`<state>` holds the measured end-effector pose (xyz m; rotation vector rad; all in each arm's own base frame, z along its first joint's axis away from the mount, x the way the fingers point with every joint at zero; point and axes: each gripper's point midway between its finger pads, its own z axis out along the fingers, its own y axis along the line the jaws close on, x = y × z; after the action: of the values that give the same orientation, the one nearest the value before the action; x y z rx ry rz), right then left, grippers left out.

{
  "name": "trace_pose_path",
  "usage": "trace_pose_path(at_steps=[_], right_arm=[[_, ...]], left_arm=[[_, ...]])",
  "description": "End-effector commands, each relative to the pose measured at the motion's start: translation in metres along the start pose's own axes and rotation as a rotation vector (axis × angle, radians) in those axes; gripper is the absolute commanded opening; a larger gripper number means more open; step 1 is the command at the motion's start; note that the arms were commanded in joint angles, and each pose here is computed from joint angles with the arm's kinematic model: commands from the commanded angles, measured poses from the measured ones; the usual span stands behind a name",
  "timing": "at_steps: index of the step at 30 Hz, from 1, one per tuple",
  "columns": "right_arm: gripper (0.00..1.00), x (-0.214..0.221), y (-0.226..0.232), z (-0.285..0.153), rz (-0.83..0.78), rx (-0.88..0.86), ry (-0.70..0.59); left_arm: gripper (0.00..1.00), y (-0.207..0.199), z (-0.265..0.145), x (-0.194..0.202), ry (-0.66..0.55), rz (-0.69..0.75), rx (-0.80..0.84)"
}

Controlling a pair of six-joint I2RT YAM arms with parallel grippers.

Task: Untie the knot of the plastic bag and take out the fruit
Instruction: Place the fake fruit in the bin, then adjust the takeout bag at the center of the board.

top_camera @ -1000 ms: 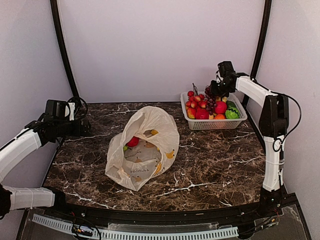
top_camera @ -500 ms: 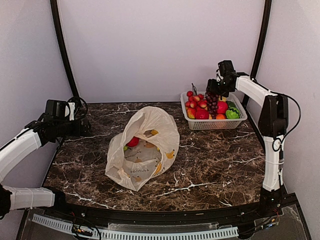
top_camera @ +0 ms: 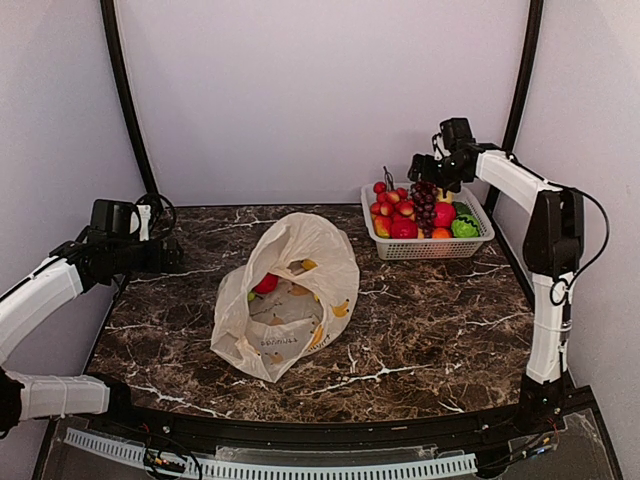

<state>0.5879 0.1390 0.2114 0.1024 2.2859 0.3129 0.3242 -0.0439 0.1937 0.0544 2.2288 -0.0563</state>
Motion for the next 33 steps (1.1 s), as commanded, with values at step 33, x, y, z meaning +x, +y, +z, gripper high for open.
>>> trace_pose_path(at_steps=[33], right_arm=[[0.96,0.165,0.148,-0.209,-0.163,-0.588,0.022]], left_arm=[[0.98,-0.16,-0.082,0.031,0.154,-0.094,0.628]])
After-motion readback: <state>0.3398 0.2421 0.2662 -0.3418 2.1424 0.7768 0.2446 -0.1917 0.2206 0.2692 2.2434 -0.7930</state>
